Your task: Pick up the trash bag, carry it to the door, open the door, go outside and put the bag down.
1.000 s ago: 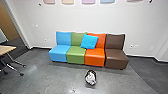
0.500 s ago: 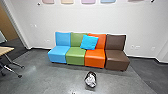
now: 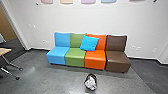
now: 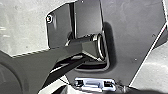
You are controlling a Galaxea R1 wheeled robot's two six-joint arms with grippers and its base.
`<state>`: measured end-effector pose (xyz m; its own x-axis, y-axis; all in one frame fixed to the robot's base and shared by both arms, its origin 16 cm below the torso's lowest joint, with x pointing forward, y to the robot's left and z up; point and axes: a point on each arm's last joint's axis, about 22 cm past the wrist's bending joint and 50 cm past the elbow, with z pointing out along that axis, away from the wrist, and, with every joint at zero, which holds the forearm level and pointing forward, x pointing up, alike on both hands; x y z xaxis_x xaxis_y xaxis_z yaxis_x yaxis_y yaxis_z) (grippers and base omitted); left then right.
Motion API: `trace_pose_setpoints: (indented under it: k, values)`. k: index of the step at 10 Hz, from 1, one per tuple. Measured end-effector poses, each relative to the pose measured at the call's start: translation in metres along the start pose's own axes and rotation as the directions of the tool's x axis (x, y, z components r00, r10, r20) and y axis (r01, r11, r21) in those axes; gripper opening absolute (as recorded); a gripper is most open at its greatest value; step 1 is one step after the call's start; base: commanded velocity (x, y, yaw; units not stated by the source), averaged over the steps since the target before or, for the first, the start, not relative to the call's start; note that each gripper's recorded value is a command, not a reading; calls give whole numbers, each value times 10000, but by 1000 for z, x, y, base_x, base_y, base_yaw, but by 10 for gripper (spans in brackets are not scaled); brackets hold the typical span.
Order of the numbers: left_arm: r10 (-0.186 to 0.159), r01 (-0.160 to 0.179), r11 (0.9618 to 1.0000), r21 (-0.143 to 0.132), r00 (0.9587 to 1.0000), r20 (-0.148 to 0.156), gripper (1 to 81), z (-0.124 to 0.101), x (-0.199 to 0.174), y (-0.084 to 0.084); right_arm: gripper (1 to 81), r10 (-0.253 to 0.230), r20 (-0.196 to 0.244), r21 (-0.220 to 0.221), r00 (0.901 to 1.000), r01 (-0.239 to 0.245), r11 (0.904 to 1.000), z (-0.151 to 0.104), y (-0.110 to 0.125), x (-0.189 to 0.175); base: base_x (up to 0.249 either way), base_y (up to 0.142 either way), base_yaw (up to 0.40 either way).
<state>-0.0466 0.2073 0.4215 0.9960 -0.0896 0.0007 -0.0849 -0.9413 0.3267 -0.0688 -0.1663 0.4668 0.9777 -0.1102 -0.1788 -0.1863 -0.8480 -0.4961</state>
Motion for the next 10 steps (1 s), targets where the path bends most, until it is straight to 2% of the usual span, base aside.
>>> trace_pose_setpoints:
  k: [3,10]
  values:
    - [-7,7,10000,68,10000,7,811,-1,-1,-5,811,13,38,202,10000,-14,9998,1,-10,-2,117,0,0]
    - [-13,13,10000,64,10000,2,811,-1,-1,-5,811,39,68,201,10000,-40,9998,1,-9,-6,117,0,0]
